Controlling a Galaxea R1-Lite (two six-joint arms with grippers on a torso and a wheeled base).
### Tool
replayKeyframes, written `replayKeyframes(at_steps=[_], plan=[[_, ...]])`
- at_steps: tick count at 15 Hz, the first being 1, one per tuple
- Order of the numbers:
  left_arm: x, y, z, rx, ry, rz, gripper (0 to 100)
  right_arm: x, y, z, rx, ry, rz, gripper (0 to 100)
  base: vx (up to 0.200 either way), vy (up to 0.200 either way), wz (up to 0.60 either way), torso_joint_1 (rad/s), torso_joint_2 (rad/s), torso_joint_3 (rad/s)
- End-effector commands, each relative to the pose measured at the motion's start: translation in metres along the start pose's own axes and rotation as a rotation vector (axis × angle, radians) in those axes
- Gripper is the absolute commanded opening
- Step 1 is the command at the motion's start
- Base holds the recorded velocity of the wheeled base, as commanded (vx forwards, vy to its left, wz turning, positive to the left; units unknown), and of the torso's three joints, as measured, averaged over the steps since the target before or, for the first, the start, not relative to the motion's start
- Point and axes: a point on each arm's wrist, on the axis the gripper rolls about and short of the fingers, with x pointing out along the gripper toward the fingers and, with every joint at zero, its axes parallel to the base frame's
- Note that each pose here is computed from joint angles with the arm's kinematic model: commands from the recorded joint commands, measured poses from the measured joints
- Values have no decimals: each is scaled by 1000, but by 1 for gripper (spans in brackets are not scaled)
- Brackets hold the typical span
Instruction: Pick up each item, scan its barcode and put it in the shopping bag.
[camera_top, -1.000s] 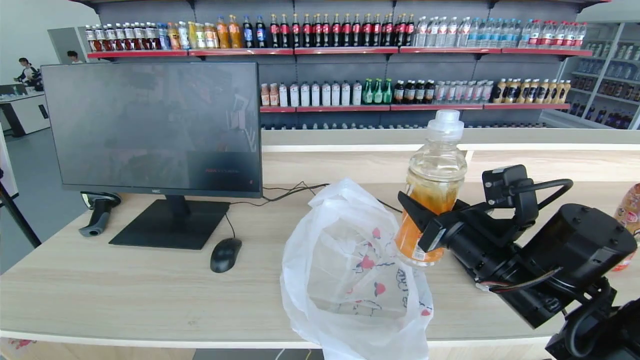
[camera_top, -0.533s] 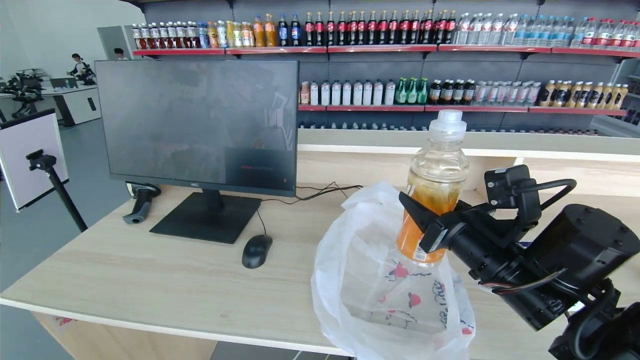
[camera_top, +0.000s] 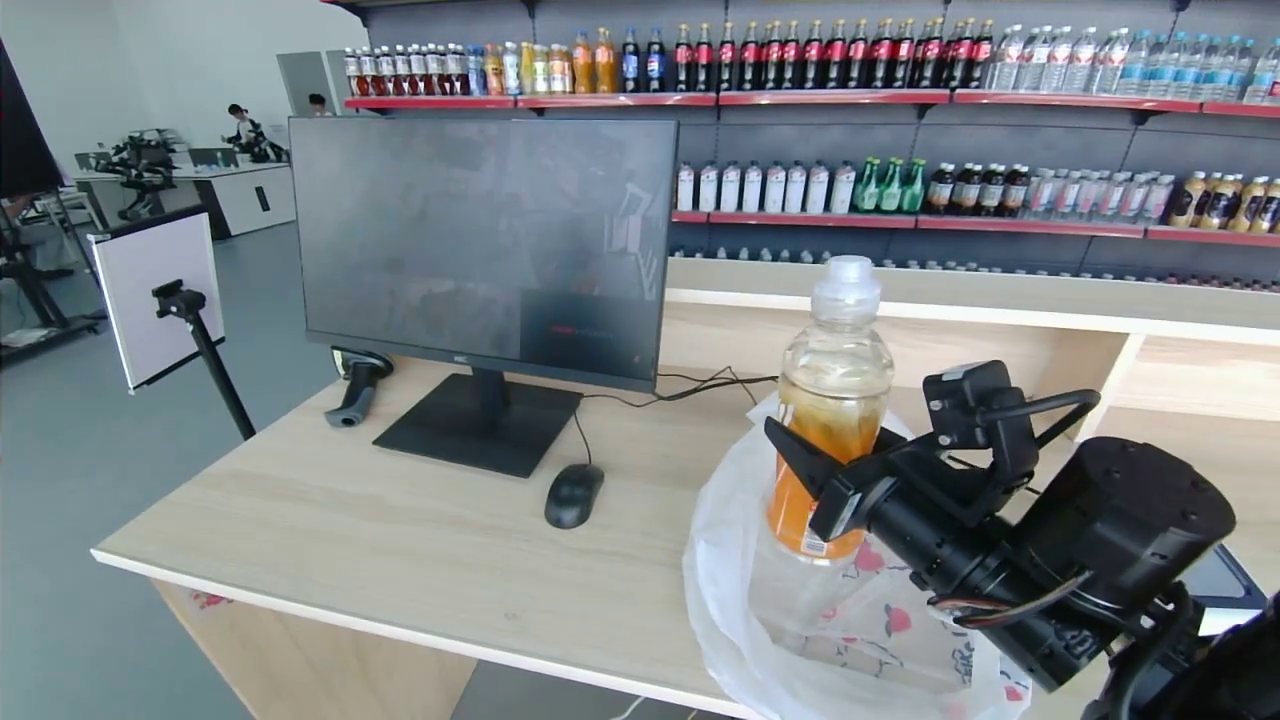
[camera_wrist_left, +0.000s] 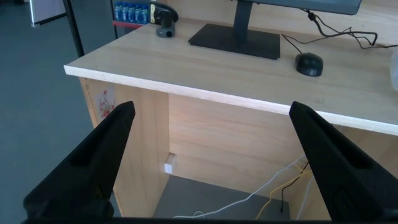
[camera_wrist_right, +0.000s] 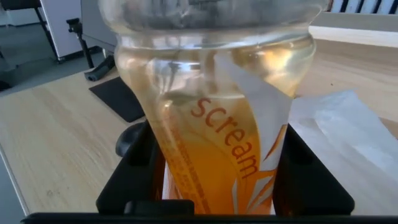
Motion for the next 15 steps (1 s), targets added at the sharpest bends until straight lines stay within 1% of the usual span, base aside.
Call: replayKeyframes(at_steps=[1, 3, 5, 6, 8, 15], plan=[[0, 0, 0, -2, 0, 1, 100, 12, -3, -15, 3, 36, -17, 0, 0, 0, 0, 0, 0, 0], [0, 0, 0, -2, -2, 2, 100, 19, -3, -24, 5, 55, -21, 0, 0, 0, 0, 0, 0, 0], [0, 0, 0, -3, -2, 2, 100, 22, -9, -28, 2, 64, -42, 0, 0, 0, 0, 0, 0, 0], [0, 0, 0, -5, 0, 2, 100, 26, -24, -30, -3, 66, -90, 0, 0, 0, 0, 0, 0, 0], [0, 0, 0, -6, -2, 2, 100, 33, -35, -33, -7, 62, -125, 0, 0, 0, 0, 0, 0, 0], [0, 0, 0, -6, -2, 1, 100, 46, -41, -53, -11, 97, -143, 0, 0, 0, 0, 0, 0, 0]])
